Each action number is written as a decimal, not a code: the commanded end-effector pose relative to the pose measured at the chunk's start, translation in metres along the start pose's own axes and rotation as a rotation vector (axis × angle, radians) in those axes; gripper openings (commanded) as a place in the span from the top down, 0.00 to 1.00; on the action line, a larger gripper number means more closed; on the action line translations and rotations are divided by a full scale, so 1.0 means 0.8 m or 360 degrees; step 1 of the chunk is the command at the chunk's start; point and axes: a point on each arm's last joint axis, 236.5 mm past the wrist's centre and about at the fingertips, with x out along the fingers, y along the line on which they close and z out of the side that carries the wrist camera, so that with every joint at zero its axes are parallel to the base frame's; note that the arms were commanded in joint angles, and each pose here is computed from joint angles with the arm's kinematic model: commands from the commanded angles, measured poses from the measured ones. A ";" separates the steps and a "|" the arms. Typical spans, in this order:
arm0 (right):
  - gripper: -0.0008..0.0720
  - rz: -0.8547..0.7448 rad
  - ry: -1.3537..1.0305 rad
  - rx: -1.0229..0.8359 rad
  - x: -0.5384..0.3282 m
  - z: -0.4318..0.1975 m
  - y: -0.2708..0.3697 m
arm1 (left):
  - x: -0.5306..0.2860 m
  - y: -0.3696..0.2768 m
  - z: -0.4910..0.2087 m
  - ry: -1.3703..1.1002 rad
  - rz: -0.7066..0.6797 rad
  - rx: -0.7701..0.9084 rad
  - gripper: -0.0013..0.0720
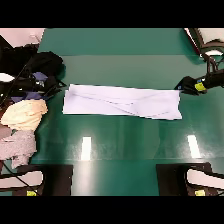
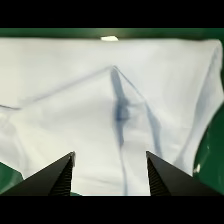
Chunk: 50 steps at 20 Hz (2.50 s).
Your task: Fold the shirts.
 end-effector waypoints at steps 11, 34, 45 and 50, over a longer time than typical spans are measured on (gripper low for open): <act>0.12 0.0222 0.0135 0.0352 -0.010 -0.086 -0.107 | 0.004 -0.047 -0.057 0.0408 -0.0210 0.0139 0.95; 0.97 0.0703 0.0343 0.0101 0.080 -0.053 -0.024 | 0.092 -0.169 -0.156 0.0583 -0.0256 0.0397 0.95; 0.97 0.0727 0.0098 -0.0345 -0.062 0.005 0.163 | 0.230 -0.264 -0.205 0.0720 -0.0347 0.0564 0.95; 0.97 0.0792 0.0066 -0.0619 -0.093 -0.005 0.259 | 0.282 -0.249 -0.219 0.0779 -0.0301 0.0514 0.95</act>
